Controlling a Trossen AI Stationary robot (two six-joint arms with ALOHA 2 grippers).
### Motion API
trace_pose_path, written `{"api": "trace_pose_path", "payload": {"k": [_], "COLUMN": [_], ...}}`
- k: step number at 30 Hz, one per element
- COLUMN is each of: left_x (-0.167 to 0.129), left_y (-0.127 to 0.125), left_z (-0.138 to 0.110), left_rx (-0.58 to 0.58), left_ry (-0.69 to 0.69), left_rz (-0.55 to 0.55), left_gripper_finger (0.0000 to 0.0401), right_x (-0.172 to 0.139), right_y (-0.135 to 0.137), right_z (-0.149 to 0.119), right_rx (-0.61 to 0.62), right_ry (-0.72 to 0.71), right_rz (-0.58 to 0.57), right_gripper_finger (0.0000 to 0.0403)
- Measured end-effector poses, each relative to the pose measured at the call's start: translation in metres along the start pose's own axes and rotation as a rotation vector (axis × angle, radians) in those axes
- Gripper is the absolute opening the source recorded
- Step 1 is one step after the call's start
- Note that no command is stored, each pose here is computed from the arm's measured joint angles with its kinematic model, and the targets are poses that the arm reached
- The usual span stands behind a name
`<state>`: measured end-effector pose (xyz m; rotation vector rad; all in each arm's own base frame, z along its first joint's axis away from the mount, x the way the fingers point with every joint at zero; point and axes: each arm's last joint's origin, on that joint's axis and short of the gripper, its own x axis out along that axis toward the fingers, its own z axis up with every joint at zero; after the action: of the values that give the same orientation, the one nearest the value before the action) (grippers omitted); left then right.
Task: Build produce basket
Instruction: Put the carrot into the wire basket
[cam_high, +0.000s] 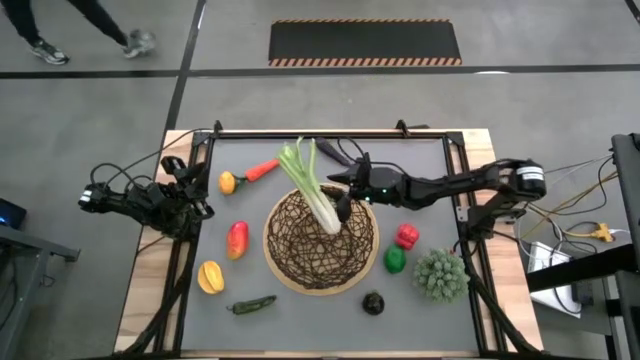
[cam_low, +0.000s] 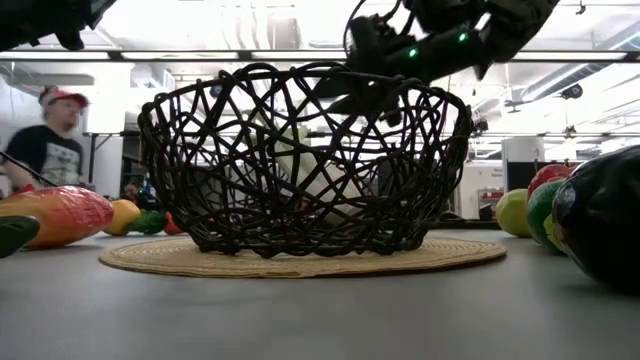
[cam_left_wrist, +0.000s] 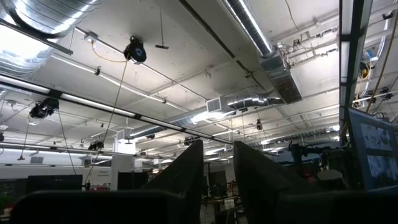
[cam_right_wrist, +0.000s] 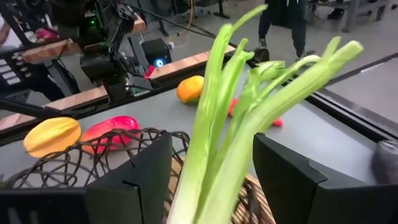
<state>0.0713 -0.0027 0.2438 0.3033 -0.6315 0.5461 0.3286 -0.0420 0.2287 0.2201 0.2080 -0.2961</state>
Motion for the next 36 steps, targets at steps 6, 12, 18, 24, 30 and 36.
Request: {"api": "trace_pose_path", "payload": {"k": [6,12,18,24,30,36], "left_x": [0.0,0.0,-0.002,-0.003,-0.001,0.007], "left_y": [0.0,0.001,-0.002,-0.009,-0.019,-0.028], "left_z": [0.0,-0.004,-0.016,-0.025,-0.036,-0.04], "left_rx": [0.002,-0.012,-0.147,-0.334,-0.462,-0.483], "left_ry": [0.005,0.09,0.235,0.288,0.354,0.428], "left_rz": [-0.001,0.088,0.17,0.163,0.162,0.233], "left_gripper_finger": [0.007,0.007,0.007,0.007,0.007,0.007], "right_x": [-0.037,-0.074,-0.1,-0.116,-0.124,-0.136], "right_y": [0.011,0.037,0.06,0.064,0.056,0.05], "right_z": [0.015,0.009,-0.008,-0.027,-0.037,-0.036], "right_rx": [-0.029,-0.092,-0.193,-0.296,-0.335,-0.39], "right_ry": [0.104,0.213,0.234,0.213,0.177,0.116], "right_rz": [0.018,0.11,0.24,0.31,0.321,0.341], "right_gripper_finger": [0.0196,0.0191,0.019,0.019,0.019,0.019]}}
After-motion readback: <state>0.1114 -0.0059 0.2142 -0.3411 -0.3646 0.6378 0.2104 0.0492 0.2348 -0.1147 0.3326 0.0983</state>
